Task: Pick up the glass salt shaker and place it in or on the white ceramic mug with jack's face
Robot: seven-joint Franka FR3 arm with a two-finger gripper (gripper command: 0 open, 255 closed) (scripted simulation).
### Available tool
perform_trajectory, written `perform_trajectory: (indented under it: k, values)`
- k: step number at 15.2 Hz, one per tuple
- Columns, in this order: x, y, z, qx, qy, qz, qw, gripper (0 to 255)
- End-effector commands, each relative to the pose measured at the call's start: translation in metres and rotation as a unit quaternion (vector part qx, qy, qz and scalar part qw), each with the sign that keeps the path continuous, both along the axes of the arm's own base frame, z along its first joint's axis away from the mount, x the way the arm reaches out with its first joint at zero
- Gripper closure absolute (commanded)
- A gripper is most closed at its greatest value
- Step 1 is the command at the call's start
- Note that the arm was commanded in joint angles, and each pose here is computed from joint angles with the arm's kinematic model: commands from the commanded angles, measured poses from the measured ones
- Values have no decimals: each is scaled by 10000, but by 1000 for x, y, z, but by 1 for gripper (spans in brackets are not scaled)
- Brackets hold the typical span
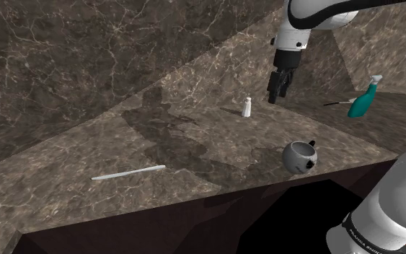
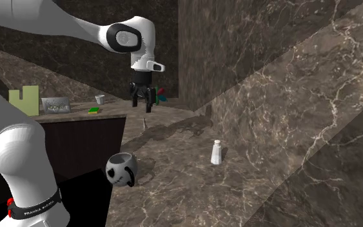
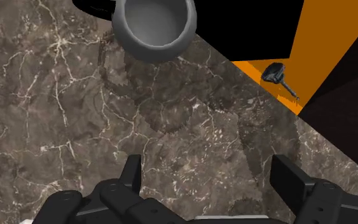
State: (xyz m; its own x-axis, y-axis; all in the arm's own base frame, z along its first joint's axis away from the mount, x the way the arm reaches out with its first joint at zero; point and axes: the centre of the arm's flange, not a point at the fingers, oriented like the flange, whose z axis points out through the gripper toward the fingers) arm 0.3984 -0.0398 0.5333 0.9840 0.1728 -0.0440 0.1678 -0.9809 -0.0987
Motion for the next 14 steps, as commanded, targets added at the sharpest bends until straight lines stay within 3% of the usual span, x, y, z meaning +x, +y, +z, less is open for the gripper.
perform_trajectory:
  k: [1,14]
  values:
    - [20,-15,-10,-3,-11,-38,10000,0]
    - [145,-113,-72,1,-52,-277,9996,0]
